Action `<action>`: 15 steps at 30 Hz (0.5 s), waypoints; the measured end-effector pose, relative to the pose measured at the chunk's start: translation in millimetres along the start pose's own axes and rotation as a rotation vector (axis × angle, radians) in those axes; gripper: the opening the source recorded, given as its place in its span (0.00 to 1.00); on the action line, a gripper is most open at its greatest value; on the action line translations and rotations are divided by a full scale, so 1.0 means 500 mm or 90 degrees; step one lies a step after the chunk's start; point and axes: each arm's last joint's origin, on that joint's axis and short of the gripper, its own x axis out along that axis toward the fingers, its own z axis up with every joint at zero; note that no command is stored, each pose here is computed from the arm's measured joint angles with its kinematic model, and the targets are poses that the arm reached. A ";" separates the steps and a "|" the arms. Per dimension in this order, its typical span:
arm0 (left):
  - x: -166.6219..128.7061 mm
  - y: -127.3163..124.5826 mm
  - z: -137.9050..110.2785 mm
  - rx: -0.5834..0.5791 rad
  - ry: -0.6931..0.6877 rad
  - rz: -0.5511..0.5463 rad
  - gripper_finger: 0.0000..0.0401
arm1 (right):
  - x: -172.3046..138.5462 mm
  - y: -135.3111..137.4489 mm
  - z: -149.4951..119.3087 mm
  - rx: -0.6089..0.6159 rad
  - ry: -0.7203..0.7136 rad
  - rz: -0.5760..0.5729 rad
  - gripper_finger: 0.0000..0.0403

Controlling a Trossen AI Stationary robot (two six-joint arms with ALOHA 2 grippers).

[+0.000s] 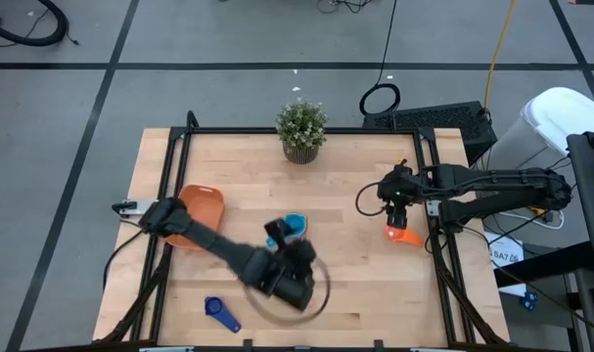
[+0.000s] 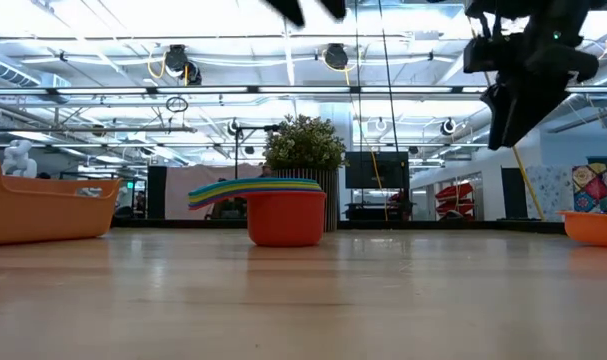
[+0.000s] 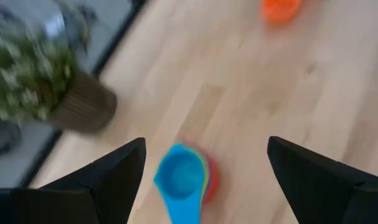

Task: Nest measuring cups in basket
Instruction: Stack the orange measuring cup on top of the light blue measuring cup

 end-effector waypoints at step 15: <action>-0.164 -0.109 -0.066 -0.028 -0.247 -0.006 0.85 | 0.034 0.005 -0.004 -0.061 0.378 -0.026 0.53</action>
